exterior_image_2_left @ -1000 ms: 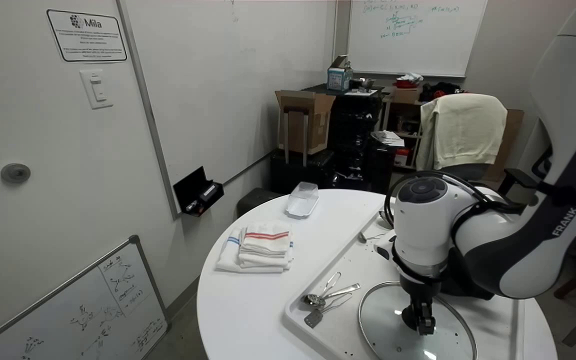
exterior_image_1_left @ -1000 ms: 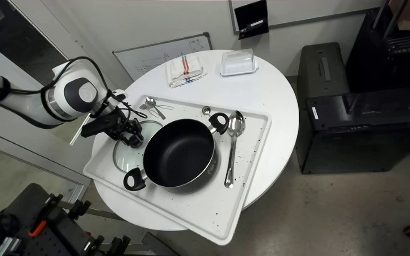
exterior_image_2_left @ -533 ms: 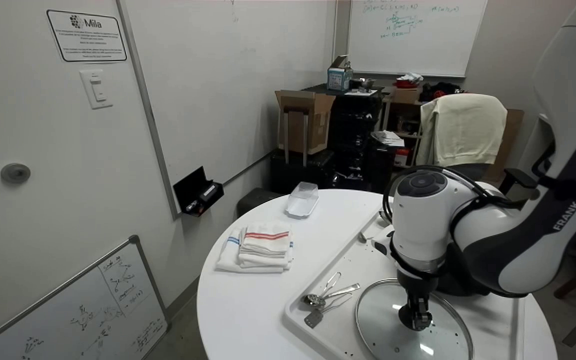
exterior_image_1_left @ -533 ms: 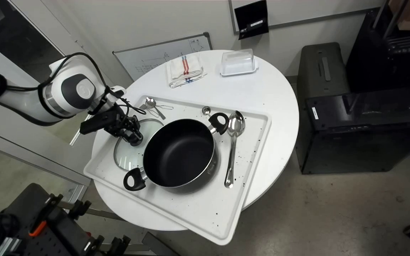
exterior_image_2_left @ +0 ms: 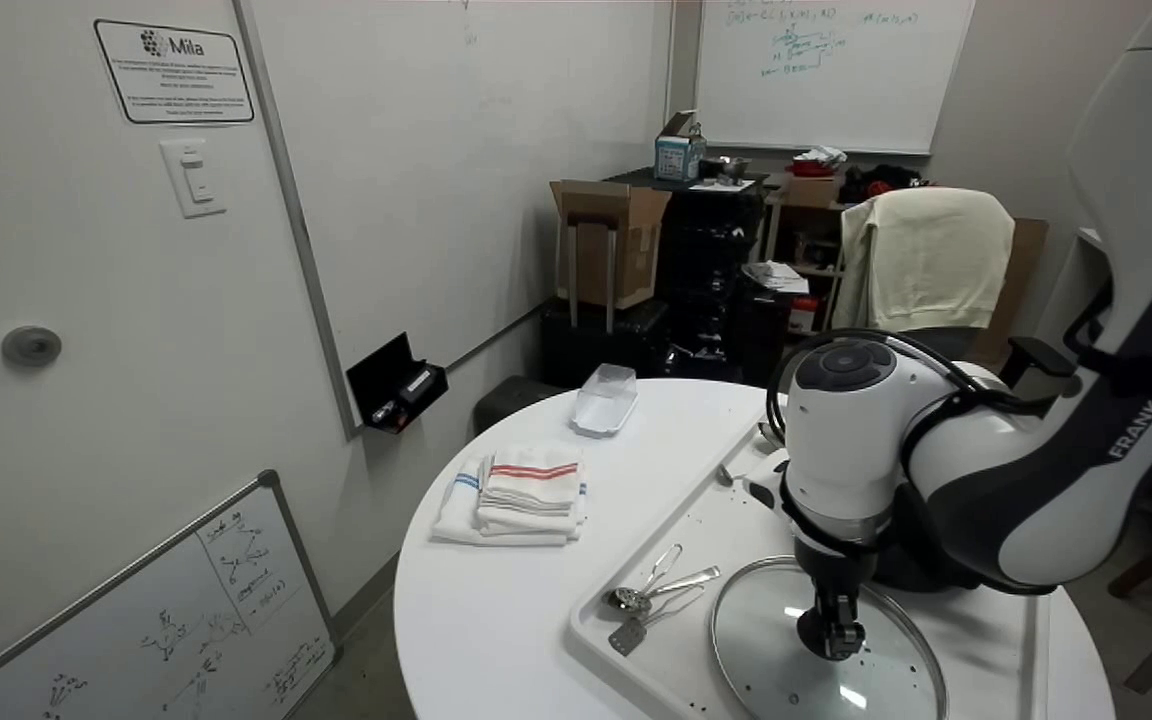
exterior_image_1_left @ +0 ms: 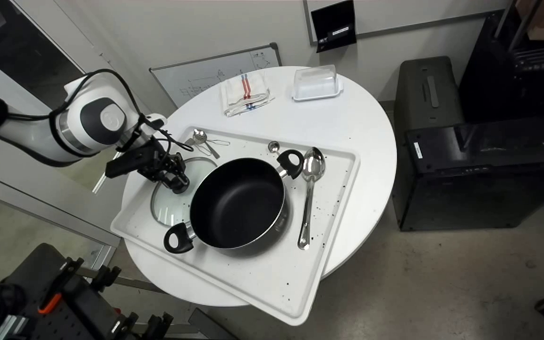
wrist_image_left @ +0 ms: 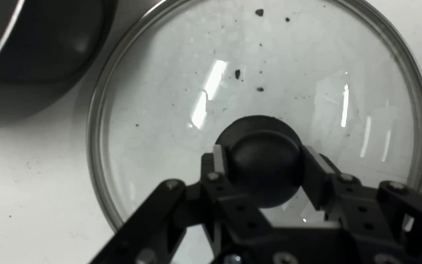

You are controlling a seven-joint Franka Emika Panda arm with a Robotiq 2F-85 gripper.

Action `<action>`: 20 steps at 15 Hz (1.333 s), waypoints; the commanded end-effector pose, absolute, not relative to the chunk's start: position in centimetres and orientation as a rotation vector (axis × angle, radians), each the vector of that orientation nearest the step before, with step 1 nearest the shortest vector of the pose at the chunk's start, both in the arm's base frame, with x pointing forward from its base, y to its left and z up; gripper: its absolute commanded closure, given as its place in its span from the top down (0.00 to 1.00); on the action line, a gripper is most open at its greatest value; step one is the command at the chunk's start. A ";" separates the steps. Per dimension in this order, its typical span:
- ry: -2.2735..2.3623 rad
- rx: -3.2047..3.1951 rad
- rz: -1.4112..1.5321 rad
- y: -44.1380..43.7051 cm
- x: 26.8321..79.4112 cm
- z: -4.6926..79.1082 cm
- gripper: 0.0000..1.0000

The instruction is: Cover the pot using the lid

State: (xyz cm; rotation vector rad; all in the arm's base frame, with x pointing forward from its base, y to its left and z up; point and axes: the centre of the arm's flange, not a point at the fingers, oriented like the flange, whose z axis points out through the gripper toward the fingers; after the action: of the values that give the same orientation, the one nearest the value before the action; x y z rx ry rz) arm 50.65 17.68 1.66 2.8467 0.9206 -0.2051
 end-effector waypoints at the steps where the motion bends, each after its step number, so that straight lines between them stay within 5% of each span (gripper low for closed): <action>1: 0.942 2.868 -0.172 17.5 49.9 3.9 0.25; 20: 1.038 2.872 -0.074 18.2 45.1 14.7 0.25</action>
State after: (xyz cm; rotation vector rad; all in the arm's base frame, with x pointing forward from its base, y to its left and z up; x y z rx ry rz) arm 46.68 18.96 11.50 2.8632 1.0242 -0.1007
